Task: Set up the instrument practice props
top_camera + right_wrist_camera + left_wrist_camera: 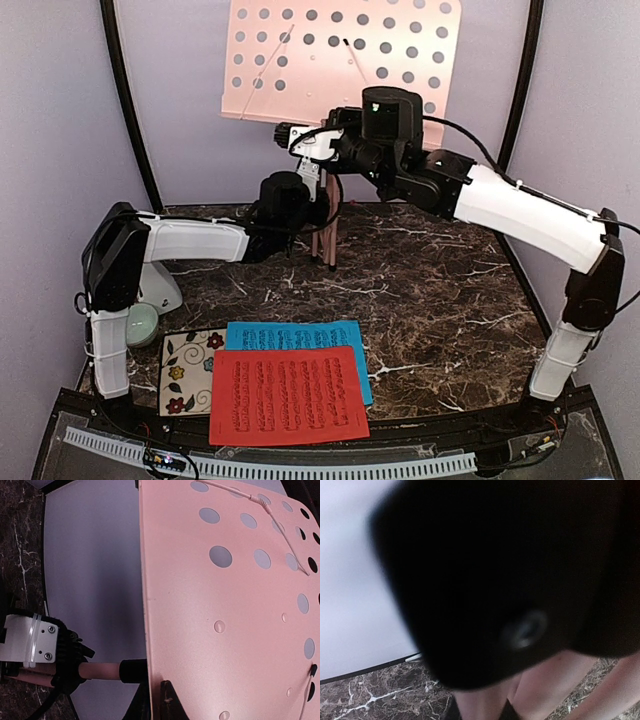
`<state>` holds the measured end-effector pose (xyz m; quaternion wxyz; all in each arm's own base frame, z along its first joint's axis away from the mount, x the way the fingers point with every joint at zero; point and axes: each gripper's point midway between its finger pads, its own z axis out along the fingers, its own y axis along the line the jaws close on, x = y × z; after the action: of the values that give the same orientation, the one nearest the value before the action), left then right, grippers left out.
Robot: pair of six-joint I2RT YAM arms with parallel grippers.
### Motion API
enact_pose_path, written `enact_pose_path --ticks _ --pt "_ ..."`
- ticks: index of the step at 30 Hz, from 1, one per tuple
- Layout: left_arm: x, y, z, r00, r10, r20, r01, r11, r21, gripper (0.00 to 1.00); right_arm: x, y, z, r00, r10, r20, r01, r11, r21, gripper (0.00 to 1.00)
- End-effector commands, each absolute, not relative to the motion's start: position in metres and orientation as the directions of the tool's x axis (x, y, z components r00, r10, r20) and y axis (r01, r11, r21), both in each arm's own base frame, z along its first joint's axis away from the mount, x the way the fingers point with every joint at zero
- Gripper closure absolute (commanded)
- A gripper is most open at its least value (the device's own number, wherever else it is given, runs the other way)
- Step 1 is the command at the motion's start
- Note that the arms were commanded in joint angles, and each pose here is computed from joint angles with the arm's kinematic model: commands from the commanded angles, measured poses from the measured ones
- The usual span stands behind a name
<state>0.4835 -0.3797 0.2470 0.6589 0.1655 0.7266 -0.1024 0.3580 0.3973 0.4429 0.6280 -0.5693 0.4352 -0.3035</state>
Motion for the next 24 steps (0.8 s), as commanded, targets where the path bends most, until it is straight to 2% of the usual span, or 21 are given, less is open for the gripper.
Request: enact_pose_path --ticks 1,3,4,8,13,16,18,21,24 --pt "0.49 -0.37 0.275 -0.067 0.013 -0.998 0.332 0.943 -0.01 0.98 0.33 0.369 0.571 0.529 -0.726 -0.44 0.073 0.555 -0.828 0.79" --pt "0.49 -0.367 0.275 -0.085 -0.002 -0.996 0.315 0.949 -0.029 1.0 0.327 0.366 0.574 0.537 -0.71 -0.455 0.072 0.576 -0.814 0.56" --pt "0.49 -0.366 0.273 -0.095 -0.01 -0.995 0.308 0.95 -0.04 1.0 0.326 0.366 0.575 0.54 -0.706 -0.459 0.073 0.582 -0.81 0.48" --pt "0.491 -0.364 0.269 -0.121 -0.009 -0.993 0.293 0.955 -0.045 1.0 0.319 0.364 0.58 0.551 -0.682 -0.481 0.057 0.606 -0.794 0.28" --pt "0.491 -0.364 0.269 -0.134 0.004 -0.991 0.291 0.956 -0.035 1.0 0.294 0.358 0.589 0.561 -0.579 -0.591 -0.05 0.689 -0.723 0.16" --pt "0.491 -0.364 0.27 -0.134 0.011 -0.991 0.29 0.957 -0.028 1.0 0.271 0.348 0.584 0.565 -0.438 -0.699 -0.216 0.739 -0.637 0.12" --pt "0.491 -0.364 0.271 -0.134 0.016 -0.991 0.294 0.956 -0.024 1.0 0.256 0.339 0.573 0.541 -0.314 -0.78 -0.348 0.761 -0.547 0.05" --pt "0.492 -0.365 0.273 -0.138 0.02 -0.99 0.297 0.955 -0.022 1.0 0.239 0.324 0.542 0.459 -0.162 -0.874 -0.498 0.768 -0.404 0.04" --pt "0.492 -0.366 0.274 -0.141 0.029 -0.99 0.303 0.953 -0.015 1.0 0.24 0.31 0.494 0.341 -0.125 -0.932 -0.551 0.777 -0.305 0.04"
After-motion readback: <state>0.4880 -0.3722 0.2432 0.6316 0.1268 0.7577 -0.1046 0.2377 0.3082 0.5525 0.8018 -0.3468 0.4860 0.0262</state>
